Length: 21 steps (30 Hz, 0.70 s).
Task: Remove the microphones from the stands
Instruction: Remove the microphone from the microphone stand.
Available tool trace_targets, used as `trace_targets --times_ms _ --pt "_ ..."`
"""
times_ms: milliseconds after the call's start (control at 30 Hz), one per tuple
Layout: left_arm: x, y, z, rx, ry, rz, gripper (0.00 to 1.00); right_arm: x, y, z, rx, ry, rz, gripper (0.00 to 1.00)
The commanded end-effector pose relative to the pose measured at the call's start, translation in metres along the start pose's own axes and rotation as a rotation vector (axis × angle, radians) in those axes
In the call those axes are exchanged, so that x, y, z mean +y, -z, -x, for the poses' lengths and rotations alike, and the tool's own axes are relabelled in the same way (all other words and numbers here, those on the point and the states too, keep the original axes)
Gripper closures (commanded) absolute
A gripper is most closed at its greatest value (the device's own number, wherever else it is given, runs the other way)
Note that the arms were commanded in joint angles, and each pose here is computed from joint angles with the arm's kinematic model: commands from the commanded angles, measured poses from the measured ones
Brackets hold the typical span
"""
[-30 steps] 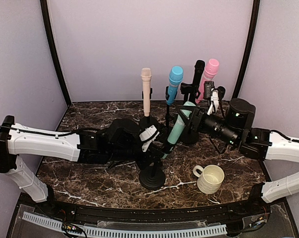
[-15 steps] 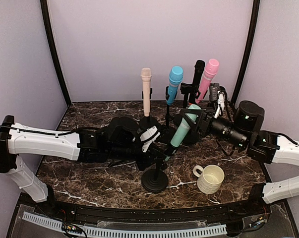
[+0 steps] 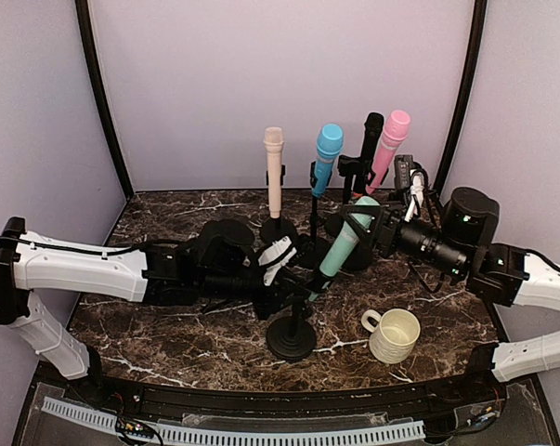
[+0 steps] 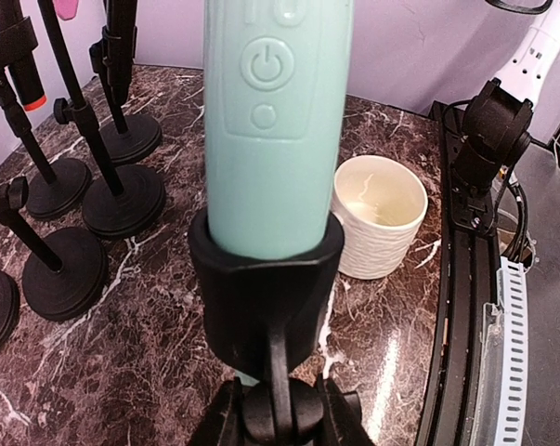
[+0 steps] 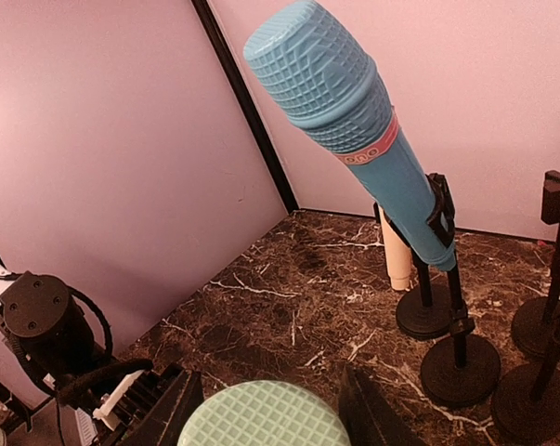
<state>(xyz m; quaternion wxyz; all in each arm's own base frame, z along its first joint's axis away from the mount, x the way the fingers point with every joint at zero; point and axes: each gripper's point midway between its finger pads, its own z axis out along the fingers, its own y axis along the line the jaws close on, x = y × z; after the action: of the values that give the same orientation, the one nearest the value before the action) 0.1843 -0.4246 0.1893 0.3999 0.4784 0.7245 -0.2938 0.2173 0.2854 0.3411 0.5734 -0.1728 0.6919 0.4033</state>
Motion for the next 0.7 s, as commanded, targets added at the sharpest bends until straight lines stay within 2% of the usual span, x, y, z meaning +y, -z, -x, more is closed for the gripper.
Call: trace_targets --times_ms 0,400,667 --pt "0.013 0.014 -0.076 0.244 0.052 0.047 1.0 -0.039 0.02 0.08 -0.244 -0.004 -0.269 0.97" --pt "0.013 0.012 -0.103 0.288 0.043 0.049 1.0 -0.063 0.02 0.084 -0.246 -0.043 -0.438 0.97" --pt "0.013 0.013 -0.118 0.318 0.036 0.047 1.0 -0.064 0.022 0.096 -0.272 -0.036 -0.465 0.97"
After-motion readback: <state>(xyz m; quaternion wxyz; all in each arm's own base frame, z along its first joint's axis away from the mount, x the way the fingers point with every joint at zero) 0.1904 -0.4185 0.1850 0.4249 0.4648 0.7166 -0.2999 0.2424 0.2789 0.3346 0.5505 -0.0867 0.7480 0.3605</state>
